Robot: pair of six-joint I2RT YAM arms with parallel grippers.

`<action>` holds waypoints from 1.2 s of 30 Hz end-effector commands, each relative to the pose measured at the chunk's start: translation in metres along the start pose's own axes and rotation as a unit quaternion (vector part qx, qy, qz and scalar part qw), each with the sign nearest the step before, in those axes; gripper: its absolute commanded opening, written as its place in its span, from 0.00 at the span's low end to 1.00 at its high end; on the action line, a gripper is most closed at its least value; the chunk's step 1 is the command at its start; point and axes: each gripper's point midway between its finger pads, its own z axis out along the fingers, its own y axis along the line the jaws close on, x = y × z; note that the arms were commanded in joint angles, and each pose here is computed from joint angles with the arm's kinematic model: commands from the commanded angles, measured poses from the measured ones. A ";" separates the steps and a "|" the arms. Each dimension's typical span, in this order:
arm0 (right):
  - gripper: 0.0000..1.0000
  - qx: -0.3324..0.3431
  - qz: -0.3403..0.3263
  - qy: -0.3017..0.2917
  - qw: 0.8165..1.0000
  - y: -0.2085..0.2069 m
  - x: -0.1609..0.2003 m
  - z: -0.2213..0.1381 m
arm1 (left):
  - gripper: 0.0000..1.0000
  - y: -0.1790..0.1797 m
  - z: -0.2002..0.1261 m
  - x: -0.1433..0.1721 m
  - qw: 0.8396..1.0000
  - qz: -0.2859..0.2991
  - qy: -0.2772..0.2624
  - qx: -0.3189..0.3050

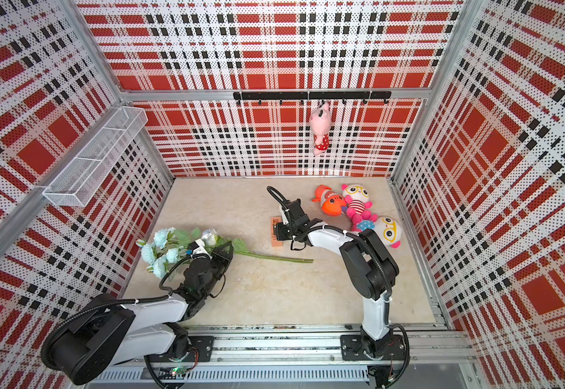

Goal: Wrap bouquets with tape
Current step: Pull the tape from the tape cutter.

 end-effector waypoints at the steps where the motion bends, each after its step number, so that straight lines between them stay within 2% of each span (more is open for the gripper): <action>1: 0.32 -0.015 0.000 0.003 1.000 0.009 0.001 0.005 | 0.00 0.004 -0.002 -0.005 1.000 0.026 -0.008 -0.003; 14: 0.32 0.038 -0.007 -0.002 0.999 0.006 0.000 0.000 | 0.00 0.007 -0.002 -0.008 1.000 0.026 -0.011 -0.006; 21: 0.32 0.034 -0.005 -0.002 0.999 0.010 -0.001 0.004 | 0.00 0.009 -0.004 -0.009 1.000 0.025 -0.012 -0.005; 27: 0.31 0.060 -0.008 -0.002 0.998 0.005 -0.003 0.005 | 0.00 0.009 -0.005 -0.010 1.000 0.025 -0.012 -0.003; 36: 0.31 0.063 -0.010 0.012 0.998 0.007 0.008 0.013 | 0.00 0.013 -0.006 -0.012 1.000 0.022 -0.012 -0.005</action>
